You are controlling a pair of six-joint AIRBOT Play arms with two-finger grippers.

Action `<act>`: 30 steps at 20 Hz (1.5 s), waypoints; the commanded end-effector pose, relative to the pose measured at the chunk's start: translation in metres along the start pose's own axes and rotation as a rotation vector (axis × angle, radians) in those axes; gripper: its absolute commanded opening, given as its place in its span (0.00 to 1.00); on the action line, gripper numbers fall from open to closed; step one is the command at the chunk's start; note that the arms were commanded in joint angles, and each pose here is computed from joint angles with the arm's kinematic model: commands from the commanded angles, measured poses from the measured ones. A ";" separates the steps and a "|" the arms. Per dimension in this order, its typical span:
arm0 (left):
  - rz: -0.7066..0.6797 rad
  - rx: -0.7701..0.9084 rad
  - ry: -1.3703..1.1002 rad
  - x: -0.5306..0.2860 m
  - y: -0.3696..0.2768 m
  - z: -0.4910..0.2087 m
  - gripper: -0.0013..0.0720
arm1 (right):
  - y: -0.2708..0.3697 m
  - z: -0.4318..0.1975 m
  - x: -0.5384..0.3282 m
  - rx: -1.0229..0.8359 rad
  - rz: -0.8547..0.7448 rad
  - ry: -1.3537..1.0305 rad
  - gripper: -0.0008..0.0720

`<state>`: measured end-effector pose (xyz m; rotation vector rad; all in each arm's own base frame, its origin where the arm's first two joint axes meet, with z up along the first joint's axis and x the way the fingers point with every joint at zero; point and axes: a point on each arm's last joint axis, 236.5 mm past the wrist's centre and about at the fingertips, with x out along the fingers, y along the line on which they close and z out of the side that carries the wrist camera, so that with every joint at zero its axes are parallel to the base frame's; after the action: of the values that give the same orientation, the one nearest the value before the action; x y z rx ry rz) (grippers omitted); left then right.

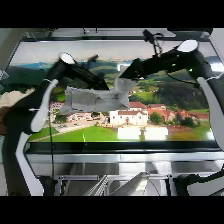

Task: Fold the shirts.

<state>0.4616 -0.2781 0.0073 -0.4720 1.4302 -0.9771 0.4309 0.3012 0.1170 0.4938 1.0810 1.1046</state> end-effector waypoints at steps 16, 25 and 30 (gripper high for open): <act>0.174 -0.111 -0.583 -0.311 0.007 -0.133 0.04 | -0.002 -0.014 0.163 -0.111 -0.083 0.125 0.03; 0.121 -0.099 -0.507 -0.271 0.007 -0.132 0.04 | -0.186 -0.052 0.016 0.346 -0.516 0.195 0.74; 0.128 -0.069 -0.504 -0.259 0.000 -0.120 0.60 | -0.200 -0.059 0.091 0.421 -0.291 0.156 0.91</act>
<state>0.3786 -0.0338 0.1469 -0.6325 1.0326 -0.6421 0.4720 0.2655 -0.0807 0.4363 1.4894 0.6261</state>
